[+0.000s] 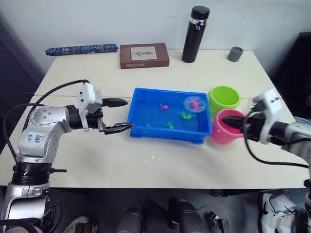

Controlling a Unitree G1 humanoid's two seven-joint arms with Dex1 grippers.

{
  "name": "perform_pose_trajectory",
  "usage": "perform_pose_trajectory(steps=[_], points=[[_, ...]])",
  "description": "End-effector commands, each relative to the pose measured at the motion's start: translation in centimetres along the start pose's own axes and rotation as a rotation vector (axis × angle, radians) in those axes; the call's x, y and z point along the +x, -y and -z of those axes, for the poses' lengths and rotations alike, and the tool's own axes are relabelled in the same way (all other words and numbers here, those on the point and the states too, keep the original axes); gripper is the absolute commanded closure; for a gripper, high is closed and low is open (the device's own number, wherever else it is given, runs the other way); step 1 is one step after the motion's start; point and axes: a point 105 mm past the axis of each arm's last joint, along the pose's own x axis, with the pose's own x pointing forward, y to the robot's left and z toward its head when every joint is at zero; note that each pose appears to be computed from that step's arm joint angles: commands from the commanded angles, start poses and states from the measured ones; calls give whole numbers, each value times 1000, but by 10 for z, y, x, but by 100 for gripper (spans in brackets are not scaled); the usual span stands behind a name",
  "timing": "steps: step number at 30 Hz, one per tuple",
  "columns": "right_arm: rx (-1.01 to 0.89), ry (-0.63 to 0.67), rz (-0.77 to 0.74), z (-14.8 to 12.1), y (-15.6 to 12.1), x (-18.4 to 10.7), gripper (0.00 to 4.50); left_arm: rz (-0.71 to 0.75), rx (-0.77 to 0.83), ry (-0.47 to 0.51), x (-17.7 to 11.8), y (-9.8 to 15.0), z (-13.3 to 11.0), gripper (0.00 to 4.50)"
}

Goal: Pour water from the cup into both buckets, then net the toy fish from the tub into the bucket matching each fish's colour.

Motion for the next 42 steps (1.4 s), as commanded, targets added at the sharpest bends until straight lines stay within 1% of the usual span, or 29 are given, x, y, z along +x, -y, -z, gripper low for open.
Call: perform_pose_trajectory(steps=[1, 3, 6, 10, 14, 16, 19, 21, 26, 30, 35, 37, 39, 42], points=[[-118, 95, 87, -22, 12, -34, 450, 35, 46, 27, 8, -6, -10, 7], [-137, 100, 137, -22, 19, -46, 450, 47, 50, 34, 11, -9, -11, 7], [-178, 57, 217, -13, 29, -65, 450, 62, 57, 40, 17, -14, -11, 7], [-229, 20, 299, -3, 36, -81, 450, 81, 63, 49, 22, -18, -11, 7], [-360, -45, 382, 12, 41, -96, 450, 97, 69, 54, 27, -21, -11, 7], [-401, -63, 388, 16, 41, -98, 450, 99, 70, 56, 27, -22, -10, 7], [-512, -134, 400, 26, 42, -99, 450, 110, 71, 61, 28, -22, -10, 7], [-633, -181, 389, 31, 40, -93, 450, 116, 71, 64, 29, -22, -10, 7], [-810, -210, 370, 36, 36, -84, 450, 120, 71, 67, 30, -21, -9, 7], [-1031, -234, 377, 40, 35, -74, 450, 120, 67, 68, 30, -20, -8, 7], [-1206, -268, 419, 41, 44, -76, 450, 121, 64, 66, 29, -18, -6, 7], [-1320, -292, 422, 38, 47, -79, 450, 118, 63, 67, 28, -18, -6, 7], [-1436, -296, 416, 35, 47, -80, 450, 118, 61, 66, 28, -18, -5, 7], [-1529, -283, 401, 33, 44, -79, 450, 119, 59, 66, 28, -18, -4, 7]])
